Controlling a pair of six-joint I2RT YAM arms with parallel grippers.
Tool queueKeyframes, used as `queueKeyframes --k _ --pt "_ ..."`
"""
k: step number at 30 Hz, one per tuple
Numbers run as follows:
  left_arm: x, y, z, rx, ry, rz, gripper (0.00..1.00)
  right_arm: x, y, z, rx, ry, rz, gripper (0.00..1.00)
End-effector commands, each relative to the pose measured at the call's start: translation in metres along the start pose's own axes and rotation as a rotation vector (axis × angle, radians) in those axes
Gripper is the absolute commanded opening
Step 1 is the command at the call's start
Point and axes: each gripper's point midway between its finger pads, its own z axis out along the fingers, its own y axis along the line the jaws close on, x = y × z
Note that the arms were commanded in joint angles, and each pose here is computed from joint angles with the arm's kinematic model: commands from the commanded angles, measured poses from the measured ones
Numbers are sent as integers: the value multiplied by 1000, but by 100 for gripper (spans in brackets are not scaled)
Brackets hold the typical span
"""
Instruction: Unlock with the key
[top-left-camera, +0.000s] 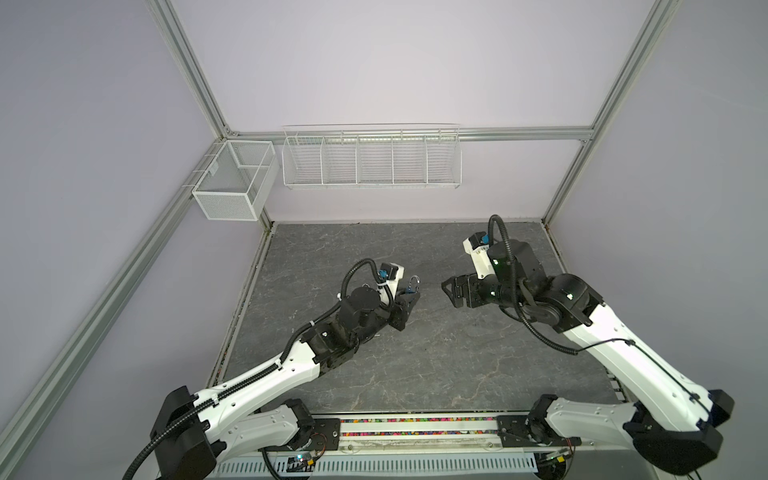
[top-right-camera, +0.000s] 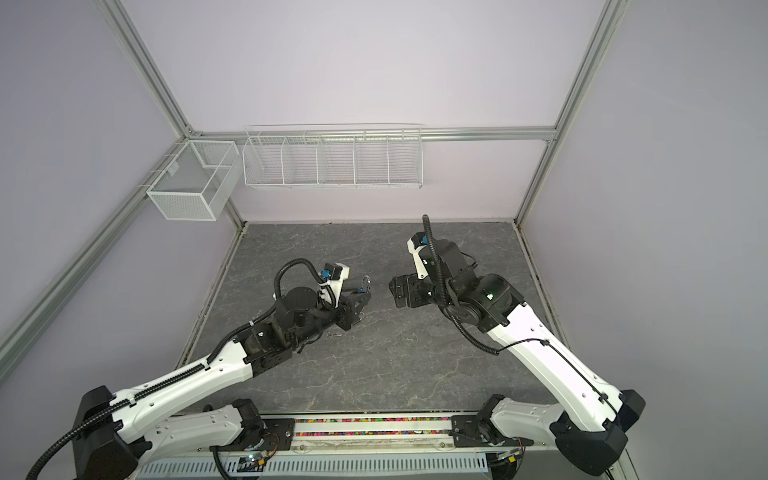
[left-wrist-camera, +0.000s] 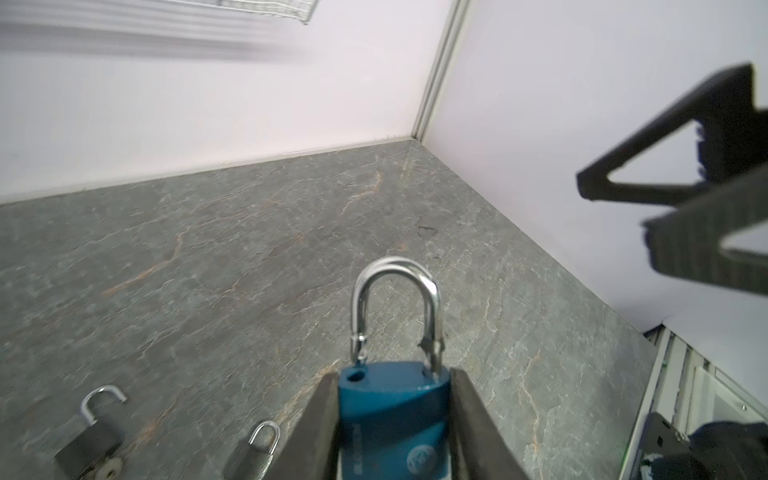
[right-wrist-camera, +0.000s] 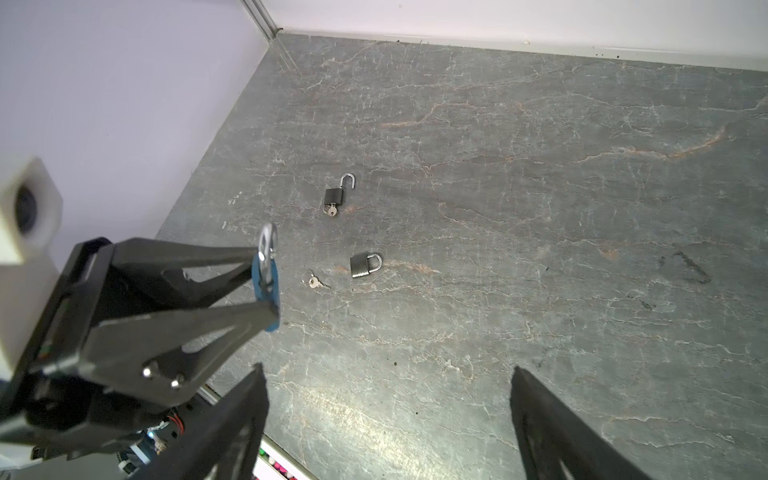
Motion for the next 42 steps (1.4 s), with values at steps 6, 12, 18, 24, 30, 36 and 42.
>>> queueKeyframes --k 6,12,18,24,30,36,42 --pt "-22 -18 9 63 -183 145 0 -1 9 -5 -32 50 -100 88" --pt "-18 -23 13 83 -182 169 0 -1 14 8 -26 113 -125 88" --pt "-9 -23 16 86 -158 180 0 -9 19 25 -13 144 -127 88" --pt "-6 -25 16 92 -150 197 0 -18 17 40 28 151 -146 88" --pt "-6 -27 17 101 -147 216 0 -23 10 52 92 175 -165 88" --pt "-6 -29 16 110 -145 224 0 -21 2 57 142 211 -181 88" --pt "-6 -28 15 107 -147 222 0 -16 -3 59 162 237 -198 88"
